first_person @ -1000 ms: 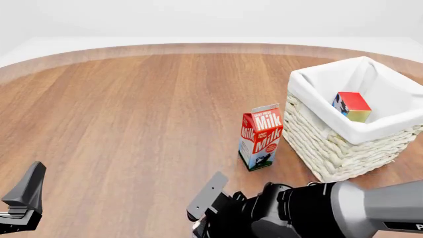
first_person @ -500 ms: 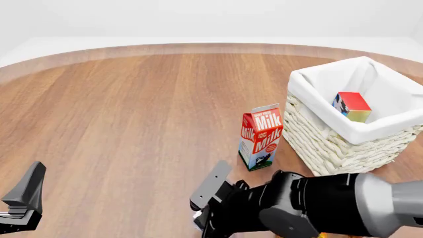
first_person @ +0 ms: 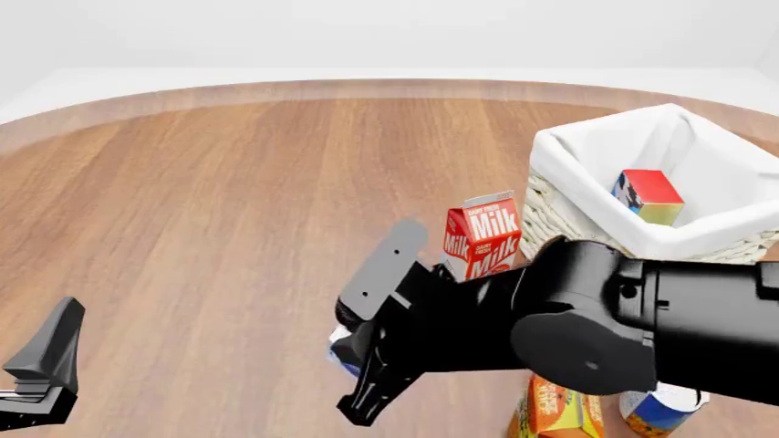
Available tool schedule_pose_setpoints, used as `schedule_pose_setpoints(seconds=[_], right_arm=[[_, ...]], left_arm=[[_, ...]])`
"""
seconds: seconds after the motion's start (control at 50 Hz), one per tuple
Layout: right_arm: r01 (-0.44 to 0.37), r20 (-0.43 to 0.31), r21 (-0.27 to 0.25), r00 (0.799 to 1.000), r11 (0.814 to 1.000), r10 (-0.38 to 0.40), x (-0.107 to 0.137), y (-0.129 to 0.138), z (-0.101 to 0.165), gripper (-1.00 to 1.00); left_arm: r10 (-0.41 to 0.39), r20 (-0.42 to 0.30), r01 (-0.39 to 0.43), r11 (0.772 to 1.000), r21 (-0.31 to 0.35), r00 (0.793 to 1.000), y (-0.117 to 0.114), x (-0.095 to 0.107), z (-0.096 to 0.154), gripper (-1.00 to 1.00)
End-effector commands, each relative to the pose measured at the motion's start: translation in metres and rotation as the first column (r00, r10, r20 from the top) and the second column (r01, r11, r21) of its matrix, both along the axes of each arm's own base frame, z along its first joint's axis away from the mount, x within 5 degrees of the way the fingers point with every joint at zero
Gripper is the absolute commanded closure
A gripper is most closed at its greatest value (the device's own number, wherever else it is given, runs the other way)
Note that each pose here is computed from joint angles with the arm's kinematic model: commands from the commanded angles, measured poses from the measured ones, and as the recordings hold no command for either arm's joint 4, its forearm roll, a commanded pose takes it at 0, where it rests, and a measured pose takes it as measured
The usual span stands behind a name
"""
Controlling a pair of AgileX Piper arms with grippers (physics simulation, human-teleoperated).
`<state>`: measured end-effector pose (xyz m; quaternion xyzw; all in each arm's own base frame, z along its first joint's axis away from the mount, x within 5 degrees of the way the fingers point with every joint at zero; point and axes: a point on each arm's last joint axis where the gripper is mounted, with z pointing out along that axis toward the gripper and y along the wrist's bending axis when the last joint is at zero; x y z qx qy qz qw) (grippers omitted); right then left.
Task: Pick up the cream cheese box and the butter, and put them in the basket.
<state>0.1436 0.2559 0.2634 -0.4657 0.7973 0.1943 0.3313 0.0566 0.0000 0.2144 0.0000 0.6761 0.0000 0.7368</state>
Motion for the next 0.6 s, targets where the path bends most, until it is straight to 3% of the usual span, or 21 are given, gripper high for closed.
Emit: schedule_pose_setpoints(seconds=[0.02,0.3,0.46,0.6], right_arm=[[-0.03,0.058,0.097,0.998,0.995,0.025,-0.008,0.001,0.052,1.0],[-0.063,0.092,0.224,0.995,0.973,0.043,-0.025,-0.002,0.106,1.0],[-0.037,0.136,0.325,0.991,0.945,-0.008,-0.028,-0.029,0.146,1.0],[-0.019,0.165,0.362,0.985,0.932,-0.044,-0.028,-0.046,0.16,1.0]], left_arm=[[0.0,0.0,0.0,1.0,0.0,1.0,0.0,0.0,0.0,-1.0],[0.0,0.0,0.0,1.0,0.0,1.0,0.0,0.0,0.0,-1.0],[0.0,0.0,0.0,1.0,0.0,1.0,0.0,0.0,0.0,-1.0],[0.0,0.0,0.0,1.0,0.0,1.0,0.0,0.0,0.0,-1.0]])
